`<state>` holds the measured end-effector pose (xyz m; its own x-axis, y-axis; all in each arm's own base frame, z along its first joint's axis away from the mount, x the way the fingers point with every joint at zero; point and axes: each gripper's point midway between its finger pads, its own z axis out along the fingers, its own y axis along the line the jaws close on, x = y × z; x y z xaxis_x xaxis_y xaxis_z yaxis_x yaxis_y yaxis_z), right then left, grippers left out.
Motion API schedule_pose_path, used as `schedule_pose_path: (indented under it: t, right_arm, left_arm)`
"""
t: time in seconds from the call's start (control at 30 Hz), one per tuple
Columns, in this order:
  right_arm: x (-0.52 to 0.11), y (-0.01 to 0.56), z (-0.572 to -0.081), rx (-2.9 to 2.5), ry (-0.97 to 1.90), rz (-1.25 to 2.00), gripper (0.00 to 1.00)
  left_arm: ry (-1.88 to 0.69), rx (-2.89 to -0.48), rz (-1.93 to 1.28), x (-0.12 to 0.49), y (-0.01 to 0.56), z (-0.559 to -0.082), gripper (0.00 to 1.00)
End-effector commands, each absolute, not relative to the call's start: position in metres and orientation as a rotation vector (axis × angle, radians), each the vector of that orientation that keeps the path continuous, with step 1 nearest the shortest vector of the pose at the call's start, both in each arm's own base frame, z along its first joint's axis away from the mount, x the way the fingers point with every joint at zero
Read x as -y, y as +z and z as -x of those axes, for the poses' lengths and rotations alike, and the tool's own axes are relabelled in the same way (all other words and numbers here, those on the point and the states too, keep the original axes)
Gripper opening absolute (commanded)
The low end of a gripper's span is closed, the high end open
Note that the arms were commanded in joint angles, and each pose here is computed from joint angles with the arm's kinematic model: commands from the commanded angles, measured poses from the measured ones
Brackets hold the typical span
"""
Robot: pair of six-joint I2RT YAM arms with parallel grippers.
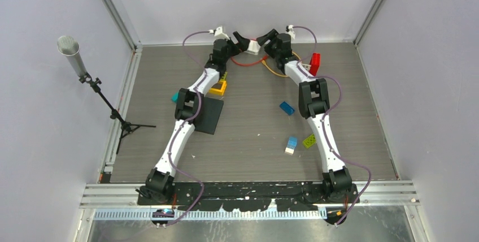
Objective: Insert the plug into the switch port
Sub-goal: Move the switch port to the center of the board.
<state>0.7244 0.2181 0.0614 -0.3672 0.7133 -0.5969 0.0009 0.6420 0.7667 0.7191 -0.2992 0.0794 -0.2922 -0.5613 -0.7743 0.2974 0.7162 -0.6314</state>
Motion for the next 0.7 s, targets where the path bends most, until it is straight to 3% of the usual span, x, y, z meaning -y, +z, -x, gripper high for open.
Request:
schedule_pose_path:
  t: [0.0,0.3,0.5,0.67]
  right_arm:
    - [-0.216,0.048,-0.723,-1.834,0.88,-0.575,0.74]
    - [-0.223,0.051,-0.719,-1.85,0.991,-0.524,0.74]
    - [-0.231,0.058,-0.715,-1.854,1.045,-0.472,0.58]
    - [-0.238,0.063,-0.706,-1.88,1.086,-0.43,0.53]
  left_arm:
    - [-0.893,-1.672,0.147,0.327,0.081,-0.707,1.0]
    - [-0.956,-1.715,0.1,0.338,0.074,-0.697,1.0]
    - [-0.994,-1.72,0.062,0.344,0.078,-0.691,1.0]
    - [-1.046,-1.757,-0.019,0.353,0.083,-0.677,0.97]
